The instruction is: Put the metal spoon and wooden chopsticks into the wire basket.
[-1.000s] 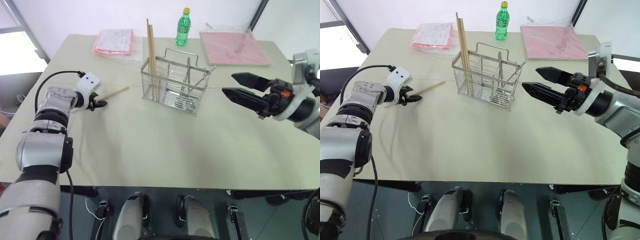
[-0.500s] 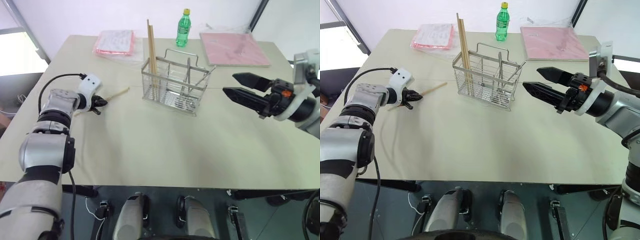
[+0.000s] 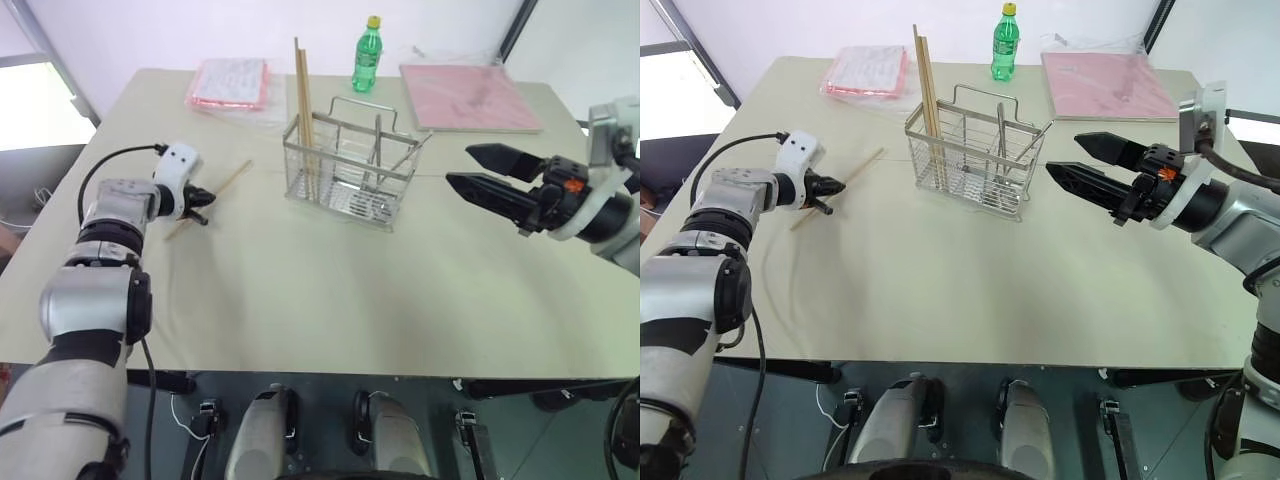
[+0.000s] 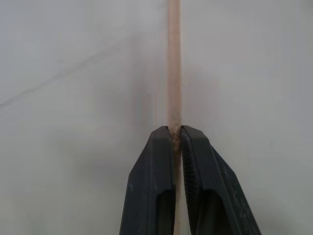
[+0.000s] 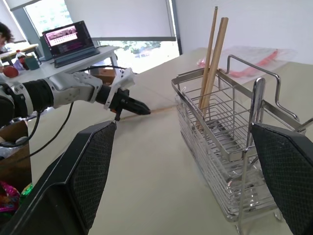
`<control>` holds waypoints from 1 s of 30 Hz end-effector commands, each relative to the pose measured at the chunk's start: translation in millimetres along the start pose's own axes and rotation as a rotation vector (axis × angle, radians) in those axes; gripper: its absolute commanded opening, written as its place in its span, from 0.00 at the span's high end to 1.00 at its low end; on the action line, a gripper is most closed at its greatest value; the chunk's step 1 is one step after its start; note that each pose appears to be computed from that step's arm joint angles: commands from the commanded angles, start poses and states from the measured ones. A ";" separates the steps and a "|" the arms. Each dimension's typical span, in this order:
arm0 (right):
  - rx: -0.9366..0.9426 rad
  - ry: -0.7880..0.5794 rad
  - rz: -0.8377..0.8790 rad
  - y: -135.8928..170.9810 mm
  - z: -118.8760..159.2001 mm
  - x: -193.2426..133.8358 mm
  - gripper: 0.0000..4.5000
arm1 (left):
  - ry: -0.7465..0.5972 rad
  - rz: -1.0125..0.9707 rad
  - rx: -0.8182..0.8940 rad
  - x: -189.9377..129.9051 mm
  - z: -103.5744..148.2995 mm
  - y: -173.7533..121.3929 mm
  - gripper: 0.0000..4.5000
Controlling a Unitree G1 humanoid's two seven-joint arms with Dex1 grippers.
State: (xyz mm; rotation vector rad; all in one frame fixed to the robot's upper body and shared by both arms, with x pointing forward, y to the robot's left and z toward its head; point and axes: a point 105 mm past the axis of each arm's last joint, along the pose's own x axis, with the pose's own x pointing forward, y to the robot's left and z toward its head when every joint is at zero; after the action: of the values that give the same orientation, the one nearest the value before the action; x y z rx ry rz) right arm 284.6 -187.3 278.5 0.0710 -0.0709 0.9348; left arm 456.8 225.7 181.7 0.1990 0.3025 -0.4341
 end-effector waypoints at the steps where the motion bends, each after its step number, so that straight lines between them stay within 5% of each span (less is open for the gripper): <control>1: -0.054 -0.043 0.002 4.0 13.1 -2.3 0.00 | -0.428 0.018 -0.087 -15.7 109.1 -3.3 0.98; 7: -0.055 -0.037 0.005 3.7 10.9 -0.3 0.00 | -0.961 0.099 -0.280 -58.8 210.8 -13.0 0.98; 12: -0.057 -0.039 0.016 4.2 12.2 2.6 0.00 | -1.130 0.100 -0.327 -68.4 247.3 -44.3 0.98; 30: -0.038 -0.049 -0.022 17.9 8.2 -5.1 0.00 | -1.015 0.009 -0.367 -3.0 215.2 -116.7 0.98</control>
State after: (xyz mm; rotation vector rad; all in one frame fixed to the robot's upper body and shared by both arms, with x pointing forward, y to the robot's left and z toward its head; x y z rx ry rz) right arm 275.1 -180.7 274.3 0.0801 -0.0802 0.9131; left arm 460.7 76.3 359.4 -0.4238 -0.5783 -0.3916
